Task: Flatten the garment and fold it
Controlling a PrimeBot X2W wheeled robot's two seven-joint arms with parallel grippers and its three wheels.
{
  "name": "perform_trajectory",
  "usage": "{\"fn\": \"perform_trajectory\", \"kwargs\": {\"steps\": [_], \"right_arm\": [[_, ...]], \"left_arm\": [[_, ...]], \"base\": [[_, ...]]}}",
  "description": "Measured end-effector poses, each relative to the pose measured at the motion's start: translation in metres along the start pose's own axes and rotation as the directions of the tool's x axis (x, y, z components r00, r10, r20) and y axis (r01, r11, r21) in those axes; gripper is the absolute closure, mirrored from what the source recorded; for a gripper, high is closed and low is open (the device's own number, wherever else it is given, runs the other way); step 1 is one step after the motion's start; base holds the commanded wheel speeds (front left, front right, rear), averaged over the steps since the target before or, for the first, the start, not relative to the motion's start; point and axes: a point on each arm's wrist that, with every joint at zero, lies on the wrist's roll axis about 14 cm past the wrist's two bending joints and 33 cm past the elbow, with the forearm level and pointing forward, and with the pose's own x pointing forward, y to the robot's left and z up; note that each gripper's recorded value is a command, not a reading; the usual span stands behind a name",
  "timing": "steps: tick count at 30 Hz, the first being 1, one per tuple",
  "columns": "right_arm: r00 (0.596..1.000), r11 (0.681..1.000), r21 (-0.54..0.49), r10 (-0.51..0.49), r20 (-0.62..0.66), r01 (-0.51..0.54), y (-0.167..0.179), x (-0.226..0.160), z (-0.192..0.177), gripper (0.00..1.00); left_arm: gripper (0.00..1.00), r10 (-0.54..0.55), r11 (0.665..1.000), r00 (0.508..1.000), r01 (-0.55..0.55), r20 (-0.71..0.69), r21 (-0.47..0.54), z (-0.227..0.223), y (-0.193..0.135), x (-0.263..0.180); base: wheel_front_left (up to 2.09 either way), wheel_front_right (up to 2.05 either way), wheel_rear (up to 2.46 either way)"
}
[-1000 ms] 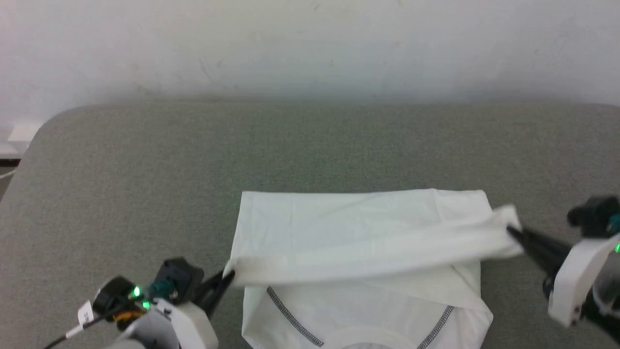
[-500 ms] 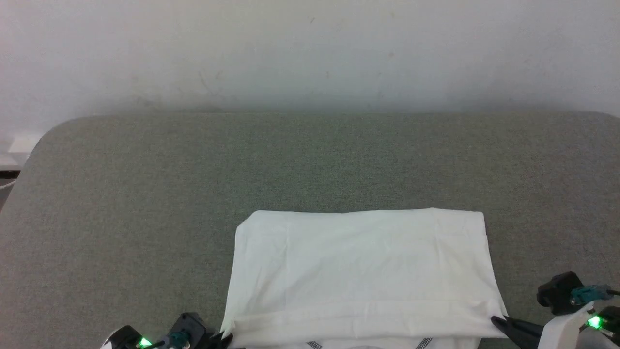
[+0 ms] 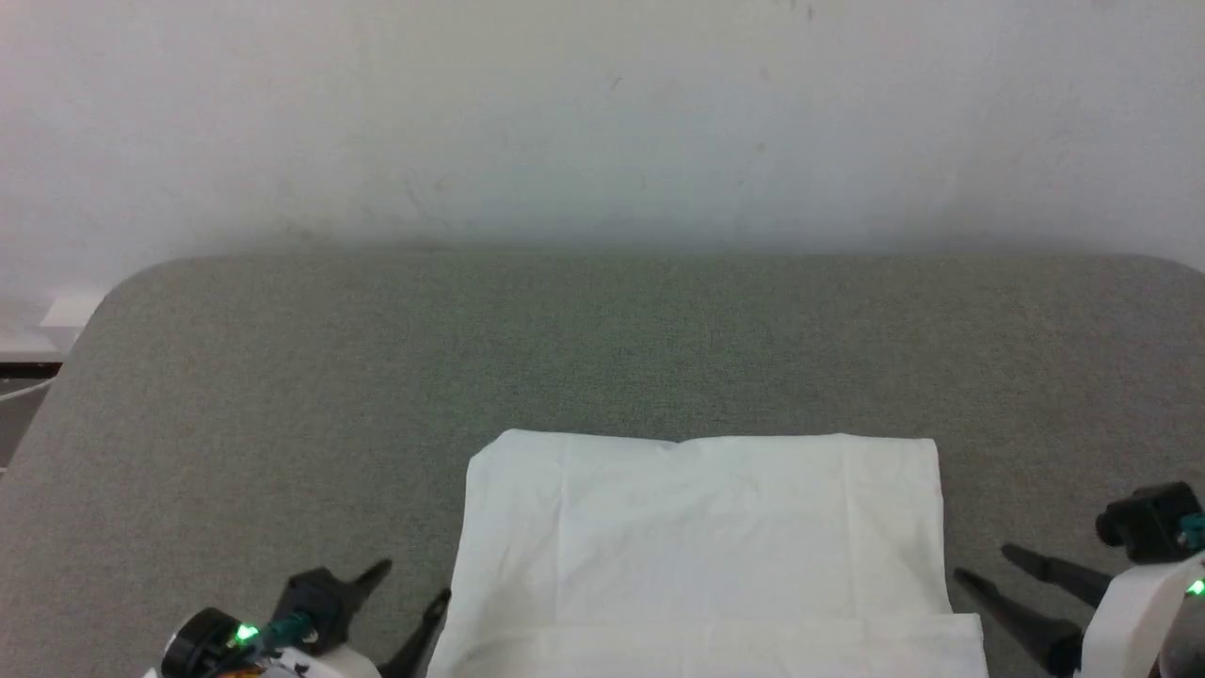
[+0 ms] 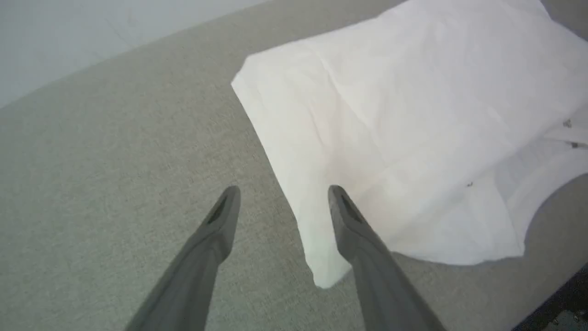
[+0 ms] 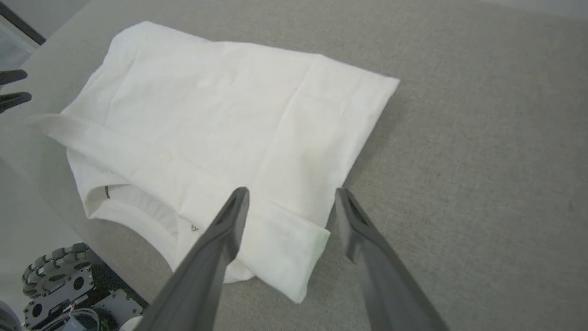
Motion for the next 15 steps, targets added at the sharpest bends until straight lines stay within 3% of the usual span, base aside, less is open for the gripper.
{"fn": "perform_trajectory", "kwargs": {"steps": [3, 7, 11, 13, 15], "right_arm": [[0.993, 0.999, 0.026, -0.022, 0.113, 0.019, -0.005, -0.004, 0.036, 0.0], [0.978, 0.996, 0.037, -0.083, 0.189, 0.077, -0.016, -0.004, 0.059, 0.0], [0.972, 0.983, 0.106, -0.166, 0.168, 0.15, -0.025, 0.006, 0.043, 0.0], [0.969, 0.973, 0.131, -0.207, 0.133, 0.19, -0.029, 0.012, 0.031, 0.0], [0.967, 0.952, 0.226, -0.233, 0.105, 0.205, -0.029, 0.02, 0.02, 0.0]], "left_arm": [[0.0, 0.112, 0.991, 0.978, -0.098, 0.174, -0.088, 0.042, 0.021, -0.001], [0.0, 0.277, 0.948, 0.901, -0.199, 0.334, -0.249, 0.085, 0.045, -0.007], [0.0, 0.434, 0.874, 0.819, -0.282, 0.376, -0.395, 0.102, 0.065, -0.015], [0.0, 0.513, 0.828, 0.755, -0.311, 0.408, -0.466, 0.114, 0.074, -0.024], [0.0, 0.562, 0.798, 0.716, -0.34, 0.414, -0.497, 0.114, 0.076, -0.031]], "base": [[0.0, 0.0, 0.0], [0.0, 0.0, 0.0], [0.0, 0.0, 0.0], [0.0, 0.0, 0.0], [0.0, 0.0, 0.0]]}}
